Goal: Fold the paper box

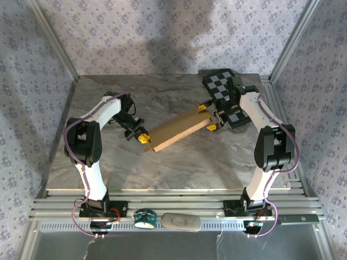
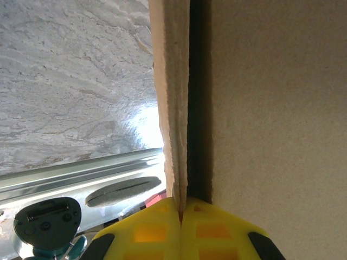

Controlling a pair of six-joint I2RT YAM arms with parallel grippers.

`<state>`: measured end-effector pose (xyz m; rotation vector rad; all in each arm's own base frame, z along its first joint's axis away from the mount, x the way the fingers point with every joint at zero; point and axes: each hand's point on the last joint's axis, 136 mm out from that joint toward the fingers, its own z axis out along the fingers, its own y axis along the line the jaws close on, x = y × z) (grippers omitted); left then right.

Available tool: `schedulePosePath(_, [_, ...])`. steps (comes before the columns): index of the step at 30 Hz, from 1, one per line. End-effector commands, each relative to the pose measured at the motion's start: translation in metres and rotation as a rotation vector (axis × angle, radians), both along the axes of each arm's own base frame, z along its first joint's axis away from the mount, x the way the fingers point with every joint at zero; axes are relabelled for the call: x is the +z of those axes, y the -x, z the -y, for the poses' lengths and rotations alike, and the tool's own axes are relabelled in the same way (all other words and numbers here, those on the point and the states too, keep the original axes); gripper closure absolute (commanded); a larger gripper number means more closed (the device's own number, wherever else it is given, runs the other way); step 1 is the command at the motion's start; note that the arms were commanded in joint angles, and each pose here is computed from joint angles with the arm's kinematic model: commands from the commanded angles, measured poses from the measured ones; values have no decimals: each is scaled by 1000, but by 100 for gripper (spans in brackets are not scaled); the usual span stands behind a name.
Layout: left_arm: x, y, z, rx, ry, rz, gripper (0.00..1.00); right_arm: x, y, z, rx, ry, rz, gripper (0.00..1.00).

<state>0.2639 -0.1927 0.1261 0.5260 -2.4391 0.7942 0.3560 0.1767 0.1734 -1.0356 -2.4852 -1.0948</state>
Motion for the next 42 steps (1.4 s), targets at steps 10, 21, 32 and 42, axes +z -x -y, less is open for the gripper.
schedulePosePath(10, [21,-17,8,19,43,55,73,3,2,6,-90,-33,-38,38])
schedulePosePath(21, [55,-96,-40,244,-168,348,52,4,3,20,-160,-17,-85,44])
schedulePosePath(32, [169,-123,-12,191,-247,992,47,-4,-7,27,-368,-46,-198,47])
schedulePosePath(42, [178,-103,42,-622,-355,1381,49,-14,-14,33,-406,-30,-251,47])
